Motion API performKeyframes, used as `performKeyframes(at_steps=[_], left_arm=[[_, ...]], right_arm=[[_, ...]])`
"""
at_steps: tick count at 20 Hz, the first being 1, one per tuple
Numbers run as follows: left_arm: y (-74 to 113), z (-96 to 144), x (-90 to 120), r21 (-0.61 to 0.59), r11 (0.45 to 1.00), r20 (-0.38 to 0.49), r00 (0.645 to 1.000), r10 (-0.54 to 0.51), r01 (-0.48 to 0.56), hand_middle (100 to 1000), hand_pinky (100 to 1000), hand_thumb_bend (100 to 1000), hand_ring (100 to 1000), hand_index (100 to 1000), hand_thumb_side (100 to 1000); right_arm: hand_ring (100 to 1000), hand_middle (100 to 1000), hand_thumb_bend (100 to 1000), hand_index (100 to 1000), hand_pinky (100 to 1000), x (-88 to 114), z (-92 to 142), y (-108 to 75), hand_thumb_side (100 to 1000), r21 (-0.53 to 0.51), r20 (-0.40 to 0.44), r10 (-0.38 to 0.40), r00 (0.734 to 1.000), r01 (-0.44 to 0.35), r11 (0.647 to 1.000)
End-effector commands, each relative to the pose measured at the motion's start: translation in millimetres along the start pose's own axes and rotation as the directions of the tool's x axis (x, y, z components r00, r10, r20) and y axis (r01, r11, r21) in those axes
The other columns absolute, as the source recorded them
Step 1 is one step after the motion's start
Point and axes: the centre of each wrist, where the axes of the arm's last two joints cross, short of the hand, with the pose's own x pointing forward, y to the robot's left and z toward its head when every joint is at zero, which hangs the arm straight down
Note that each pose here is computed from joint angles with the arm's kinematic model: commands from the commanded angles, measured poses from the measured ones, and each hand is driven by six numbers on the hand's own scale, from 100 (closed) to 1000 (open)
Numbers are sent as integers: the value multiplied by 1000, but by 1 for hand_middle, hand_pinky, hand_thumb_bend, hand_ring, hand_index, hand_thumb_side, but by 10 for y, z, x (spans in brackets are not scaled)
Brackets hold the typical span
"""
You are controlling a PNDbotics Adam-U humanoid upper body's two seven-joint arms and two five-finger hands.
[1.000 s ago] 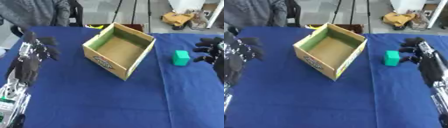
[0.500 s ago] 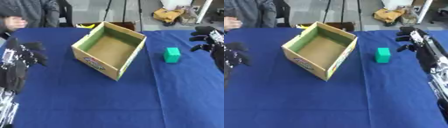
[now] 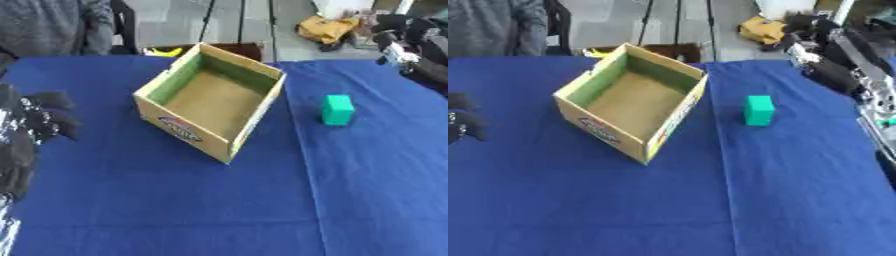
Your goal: Pick up objects on the table and place them in the box.
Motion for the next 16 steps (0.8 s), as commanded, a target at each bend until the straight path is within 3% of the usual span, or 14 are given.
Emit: performKeyframes(at_steps=[1, 7, 16], left_arm=[[26, -46, 100, -24, 999, 33, 999, -27, 28, 599, 488, 397, 545, 735, 985], [20, -82, 135, -48, 998, 46, 998, -37, 39, 599, 489, 397, 545, 735, 985], [2, -119, 175, -76, 996, 63, 997, -42, 47, 599, 490, 396, 546, 737, 989]], right_arm=[[870, 837, 100, 927, 669, -46, -83, -199, 510, 69, -4, 172, 985, -171, 983], [910, 866, 107, 937, 734, -238, -235, -251, 506, 196, -41, 361, 932, -347, 917], [931, 884, 387, 944, 778, -480, -278, -255, 547, 368, -112, 474, 873, -407, 836]])
